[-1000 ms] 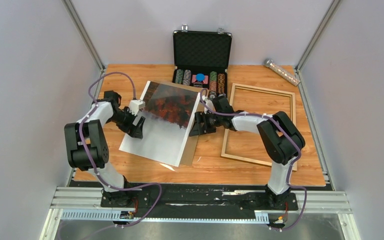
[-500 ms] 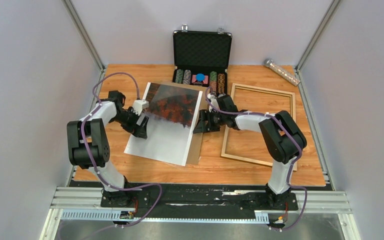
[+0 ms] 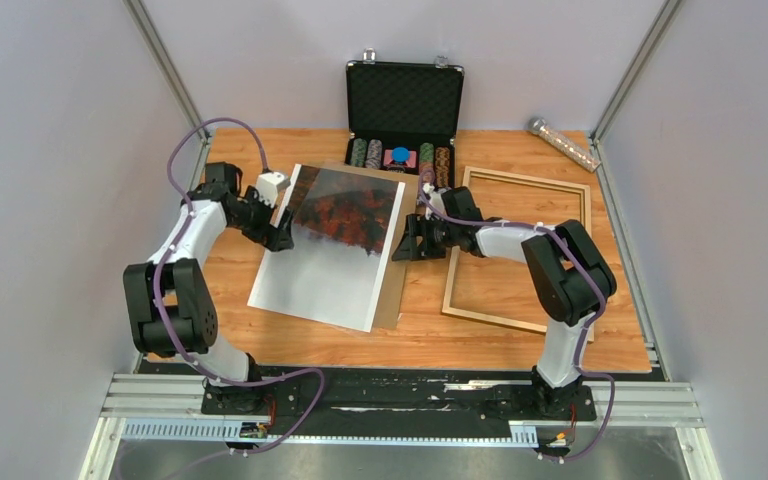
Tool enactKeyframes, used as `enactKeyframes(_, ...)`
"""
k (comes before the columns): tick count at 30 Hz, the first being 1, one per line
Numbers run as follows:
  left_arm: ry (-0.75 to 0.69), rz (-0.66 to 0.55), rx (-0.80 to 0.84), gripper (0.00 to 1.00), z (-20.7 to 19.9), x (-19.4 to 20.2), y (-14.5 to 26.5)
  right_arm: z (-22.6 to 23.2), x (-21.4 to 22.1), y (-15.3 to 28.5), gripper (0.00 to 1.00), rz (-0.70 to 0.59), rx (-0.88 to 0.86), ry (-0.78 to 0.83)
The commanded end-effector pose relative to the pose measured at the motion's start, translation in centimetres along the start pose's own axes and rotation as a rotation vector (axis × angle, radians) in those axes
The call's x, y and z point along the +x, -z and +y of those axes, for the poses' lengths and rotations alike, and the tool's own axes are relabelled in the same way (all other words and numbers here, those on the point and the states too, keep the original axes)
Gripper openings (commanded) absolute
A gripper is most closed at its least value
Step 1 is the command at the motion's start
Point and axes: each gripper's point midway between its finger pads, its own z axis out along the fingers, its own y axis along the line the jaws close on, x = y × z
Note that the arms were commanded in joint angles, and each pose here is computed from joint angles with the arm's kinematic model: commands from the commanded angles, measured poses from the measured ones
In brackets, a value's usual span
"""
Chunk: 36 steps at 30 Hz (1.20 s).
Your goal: Put the photo into the frame
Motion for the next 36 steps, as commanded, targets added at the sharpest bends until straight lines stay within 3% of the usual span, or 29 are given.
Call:
enactKeyframes(1,0.011,-0.12,0.011,1.0,0.5,-4.4,0.3,0.4,-1.8,0.4,0.71,-0.061,-0.004,0.045)
enactKeyframes(17,0.075,-0.106,0.085,1.0,1.0,-6.4,-6.0,0.3,-2.7,0.6,0.71,-0.069,-0.031,0.008)
enactKeyframes(28,0.081,-0.087,0.059,1.0,2.0,-6.0,-7.2,0.4,-2.6,0.2,0.71,-0.053,-0.052,-0.001)
enactKeyframes(36,0.071,-0.05,0.176,1.0,-1.3,-4.9,-8.3,0.8,-2.9,0.1,0.71,-0.053,-0.074,0.003)
